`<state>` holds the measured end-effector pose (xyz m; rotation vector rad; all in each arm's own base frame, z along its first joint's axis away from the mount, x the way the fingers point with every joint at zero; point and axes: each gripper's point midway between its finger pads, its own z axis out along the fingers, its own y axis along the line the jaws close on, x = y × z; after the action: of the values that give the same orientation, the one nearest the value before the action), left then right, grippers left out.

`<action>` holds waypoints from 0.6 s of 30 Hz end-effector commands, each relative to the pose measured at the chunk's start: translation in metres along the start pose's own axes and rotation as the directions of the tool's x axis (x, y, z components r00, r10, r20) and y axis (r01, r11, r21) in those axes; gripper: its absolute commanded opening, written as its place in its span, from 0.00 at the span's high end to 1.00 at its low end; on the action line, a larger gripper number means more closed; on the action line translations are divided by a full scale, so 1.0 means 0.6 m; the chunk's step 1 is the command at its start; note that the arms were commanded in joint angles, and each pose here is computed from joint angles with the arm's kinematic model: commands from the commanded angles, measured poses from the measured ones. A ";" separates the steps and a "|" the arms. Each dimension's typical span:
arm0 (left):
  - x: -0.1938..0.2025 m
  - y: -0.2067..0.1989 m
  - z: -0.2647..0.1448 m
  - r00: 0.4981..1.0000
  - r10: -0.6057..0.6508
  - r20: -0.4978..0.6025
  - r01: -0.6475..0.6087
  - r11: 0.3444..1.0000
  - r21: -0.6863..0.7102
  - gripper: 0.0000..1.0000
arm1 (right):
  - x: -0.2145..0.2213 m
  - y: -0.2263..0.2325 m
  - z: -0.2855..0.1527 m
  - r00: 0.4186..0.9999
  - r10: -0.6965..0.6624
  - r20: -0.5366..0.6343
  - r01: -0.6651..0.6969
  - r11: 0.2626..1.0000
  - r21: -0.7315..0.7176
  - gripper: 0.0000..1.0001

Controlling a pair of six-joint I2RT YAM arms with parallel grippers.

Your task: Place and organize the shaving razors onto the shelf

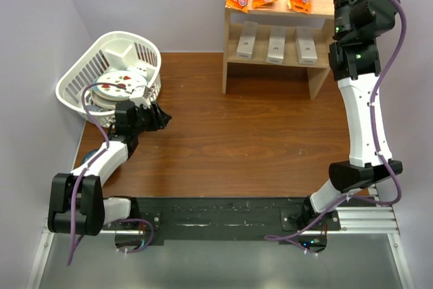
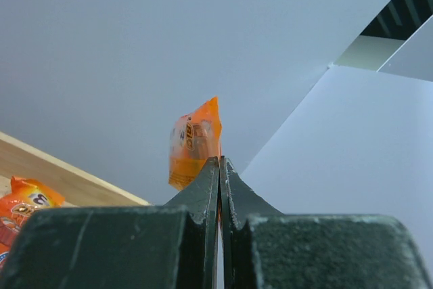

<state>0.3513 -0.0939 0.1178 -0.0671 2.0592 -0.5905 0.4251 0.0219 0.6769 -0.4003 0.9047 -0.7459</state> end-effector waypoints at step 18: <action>-0.008 0.002 0.000 0.999 0.006 0.048 -0.006 1.000 0.009 0.47 | 0.151 0.028 0.051 0.936 -0.311 0.165 0.347 0.894 -0.284 1.00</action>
<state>0.3492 -0.0939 0.1138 -0.0671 2.0560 -0.5916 0.4982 -0.0489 0.6330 -0.7540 0.9252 -0.8962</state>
